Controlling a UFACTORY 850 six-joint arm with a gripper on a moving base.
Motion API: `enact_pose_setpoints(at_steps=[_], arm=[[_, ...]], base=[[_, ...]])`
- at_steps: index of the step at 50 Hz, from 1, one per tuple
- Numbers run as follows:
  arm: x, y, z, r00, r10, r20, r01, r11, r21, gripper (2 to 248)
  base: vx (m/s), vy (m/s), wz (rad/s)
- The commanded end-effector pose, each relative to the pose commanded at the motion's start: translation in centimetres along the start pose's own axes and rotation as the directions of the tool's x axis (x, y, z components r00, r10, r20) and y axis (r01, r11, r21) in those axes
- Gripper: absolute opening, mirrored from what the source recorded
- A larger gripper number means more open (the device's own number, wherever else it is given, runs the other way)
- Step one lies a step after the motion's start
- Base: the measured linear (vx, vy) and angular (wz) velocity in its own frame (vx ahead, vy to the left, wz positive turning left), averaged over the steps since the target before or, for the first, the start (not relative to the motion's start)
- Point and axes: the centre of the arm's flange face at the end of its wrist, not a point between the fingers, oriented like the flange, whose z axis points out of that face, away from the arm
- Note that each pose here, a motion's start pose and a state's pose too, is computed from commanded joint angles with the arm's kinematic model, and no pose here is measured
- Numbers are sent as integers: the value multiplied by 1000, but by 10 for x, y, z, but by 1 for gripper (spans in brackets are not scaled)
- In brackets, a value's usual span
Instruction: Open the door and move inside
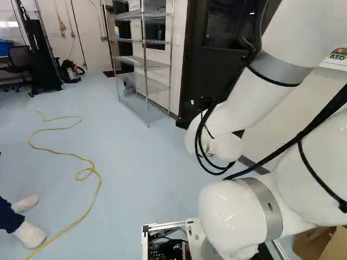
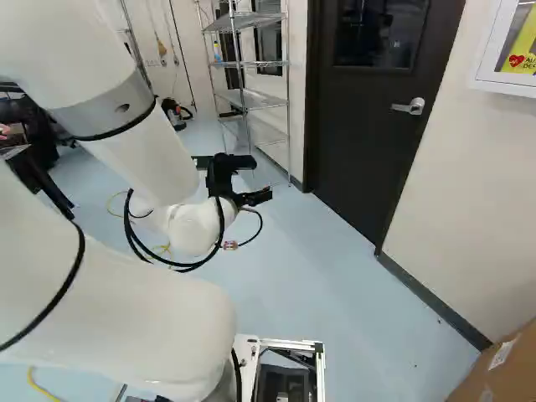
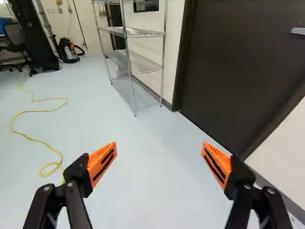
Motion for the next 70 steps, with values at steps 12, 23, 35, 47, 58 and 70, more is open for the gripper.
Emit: enact_pose_setpoints(at_steps=[12, 23, 35, 47, 58, 70], arm=[[0, 0, 0, 1000, 0, 0, 0, 1000, 0, 247], [0, 0, 0, 1000, 0, 0, 0, 1000, 0, 247], [0, 0, 0, 1000, 0, 0, 0, 1000, 0, 247], [0, 0, 0, 1000, 0, 0, 0, 1000, 0, 247], [0, 0, 0, 1000, 0, 0, 0, 1000, 0, 247], [0, 0, 0, 1000, 0, 0, 0, 1000, 0, 247]], base=[[0, 0, 0], [26, 29, 80], [249, 51, 50], [294, 11, -6], [295, 36, -19], [275, 20, -212]])
